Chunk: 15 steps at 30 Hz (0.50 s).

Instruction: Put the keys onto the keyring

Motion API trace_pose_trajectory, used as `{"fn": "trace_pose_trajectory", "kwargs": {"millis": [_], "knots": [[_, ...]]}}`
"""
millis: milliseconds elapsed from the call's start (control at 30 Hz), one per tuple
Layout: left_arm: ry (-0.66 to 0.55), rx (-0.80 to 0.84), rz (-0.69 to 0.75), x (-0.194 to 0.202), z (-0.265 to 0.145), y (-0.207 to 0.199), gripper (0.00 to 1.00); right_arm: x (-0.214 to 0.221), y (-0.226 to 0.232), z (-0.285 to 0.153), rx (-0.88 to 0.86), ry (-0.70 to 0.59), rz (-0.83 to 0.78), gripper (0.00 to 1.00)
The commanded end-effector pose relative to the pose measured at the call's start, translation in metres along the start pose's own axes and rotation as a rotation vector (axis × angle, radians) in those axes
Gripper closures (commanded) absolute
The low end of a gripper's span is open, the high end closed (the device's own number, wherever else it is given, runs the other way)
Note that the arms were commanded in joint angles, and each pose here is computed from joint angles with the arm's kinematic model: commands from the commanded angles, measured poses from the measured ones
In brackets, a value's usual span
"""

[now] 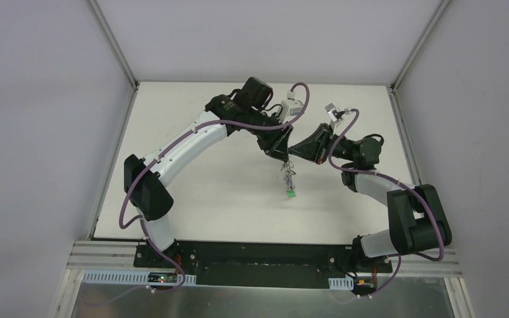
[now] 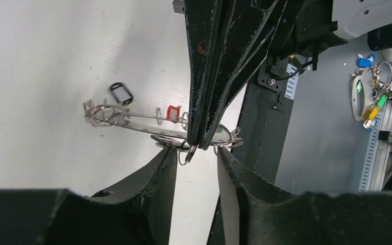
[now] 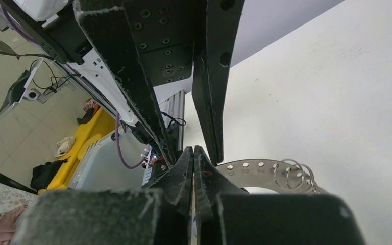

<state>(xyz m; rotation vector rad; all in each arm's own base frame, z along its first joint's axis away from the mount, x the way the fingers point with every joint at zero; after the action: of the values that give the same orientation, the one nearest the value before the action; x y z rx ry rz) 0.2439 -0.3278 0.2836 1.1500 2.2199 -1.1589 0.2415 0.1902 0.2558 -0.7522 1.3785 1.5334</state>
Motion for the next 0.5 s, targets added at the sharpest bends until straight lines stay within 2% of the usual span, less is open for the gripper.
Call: {"fn": "trace_pose_trajectory", "kwargs": {"millis": [0,233,333,467], "knots": [[-0.043,0.091,0.009,-0.0121,-0.0012,-0.0148,0.67,-0.0222,0.0152,0.0028,-0.047,-0.036,-0.128,1.0],[-0.035,0.119,-0.003,-0.0078,0.0022,-0.0152,0.9,-0.0215,0.013,0.0029,-0.042,-0.039,-0.121,1.0],[-0.03,0.12,-0.007,-0.0066,0.0024,-0.0145,0.9,-0.0221,0.0131,0.0028,-0.041,-0.041,-0.123,1.0],[-0.032,0.121,-0.015,-0.0056,0.0025,-0.0129,0.83,-0.0216,0.0134,0.0027,-0.04,-0.04,-0.122,1.0]]}}
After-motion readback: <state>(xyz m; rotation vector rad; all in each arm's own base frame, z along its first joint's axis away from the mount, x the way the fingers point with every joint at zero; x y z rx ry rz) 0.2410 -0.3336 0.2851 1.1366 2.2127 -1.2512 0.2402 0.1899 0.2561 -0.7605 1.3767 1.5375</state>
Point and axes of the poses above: each gripper's point midway between its finger pads, its own z axis out along the fingers, its own y axis along the line the jaws close on, x = y × z, the point moved 5 cm from there along -z, back along the fingers, and after that the axes turned 8 degrees about -z, right-handed, at the moved point
